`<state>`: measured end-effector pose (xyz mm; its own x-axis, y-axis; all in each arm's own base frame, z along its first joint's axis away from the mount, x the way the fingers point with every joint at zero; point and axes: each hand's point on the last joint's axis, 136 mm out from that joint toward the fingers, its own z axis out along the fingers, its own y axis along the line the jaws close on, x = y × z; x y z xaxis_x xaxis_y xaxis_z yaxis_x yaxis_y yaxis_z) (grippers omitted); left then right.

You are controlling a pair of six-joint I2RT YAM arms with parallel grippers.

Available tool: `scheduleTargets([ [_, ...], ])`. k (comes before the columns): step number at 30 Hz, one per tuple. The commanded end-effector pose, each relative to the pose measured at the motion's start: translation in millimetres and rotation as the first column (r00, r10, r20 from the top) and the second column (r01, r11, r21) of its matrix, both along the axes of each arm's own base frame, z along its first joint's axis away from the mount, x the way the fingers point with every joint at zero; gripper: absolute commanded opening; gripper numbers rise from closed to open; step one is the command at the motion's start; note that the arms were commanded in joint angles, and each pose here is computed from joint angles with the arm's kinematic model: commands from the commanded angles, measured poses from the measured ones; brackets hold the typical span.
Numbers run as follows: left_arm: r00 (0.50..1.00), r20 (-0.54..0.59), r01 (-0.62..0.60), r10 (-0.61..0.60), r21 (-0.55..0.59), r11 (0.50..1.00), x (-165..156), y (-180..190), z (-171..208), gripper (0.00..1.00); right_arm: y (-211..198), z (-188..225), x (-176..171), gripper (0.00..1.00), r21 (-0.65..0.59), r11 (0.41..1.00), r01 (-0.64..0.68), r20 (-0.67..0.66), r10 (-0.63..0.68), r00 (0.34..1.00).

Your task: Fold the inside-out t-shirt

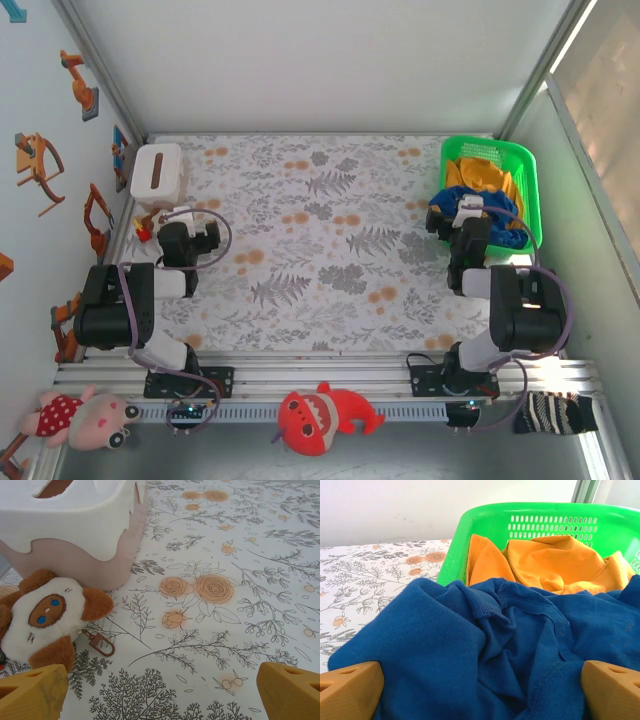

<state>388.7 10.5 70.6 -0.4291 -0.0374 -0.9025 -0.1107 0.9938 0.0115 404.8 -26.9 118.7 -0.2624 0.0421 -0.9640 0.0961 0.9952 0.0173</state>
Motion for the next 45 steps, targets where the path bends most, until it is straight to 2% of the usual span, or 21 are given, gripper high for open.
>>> scheduleTargets([
  [1,0.999,0.043,0.01,-0.01,0.002,1.0,6.3,-2.3,13.1,0.96,5.6,-30.1,-8.8,0.99,0.007,1.0,-0.024,-0.105,0.025,0.994],
  [36,0.999,0.045,0.012,-0.012,0.0,1.0,6.5,-2.4,14.0,0.96,3.7,-29.8,-8.7,0.99,0.033,0.999,-0.03,-0.102,0.033,0.994],
  [40,1.0,-0.014,-0.015,0.016,0.013,1.0,10.2,1.2,27.9,0.96,10.2,2.4,-17.1,0.92,0.012,0.998,-0.061,-0.064,0.062,0.996],
  [41,0.999,-0.026,-0.027,0.028,0.016,1.0,12.2,3.0,33.2,0.96,8.4,15.9,-22.3,0.93,0.008,0.999,-0.045,-0.048,0.045,0.998],
  [42,0.999,-0.031,-0.037,0.037,0.018,0.999,13.0,4.5,38.4,0.96,4.7,30.9,-27.1,0.99,0.04,0.999,-0.011,-0.032,0.012,0.999],
  [45,0.996,-0.025,-0.088,0.088,0.02,0.996,11.5,13.1,54.0,0.96,3.5,82.2,-33.9,0.99,0.126,0.992,0.026,-0.033,-0.022,0.999],
])
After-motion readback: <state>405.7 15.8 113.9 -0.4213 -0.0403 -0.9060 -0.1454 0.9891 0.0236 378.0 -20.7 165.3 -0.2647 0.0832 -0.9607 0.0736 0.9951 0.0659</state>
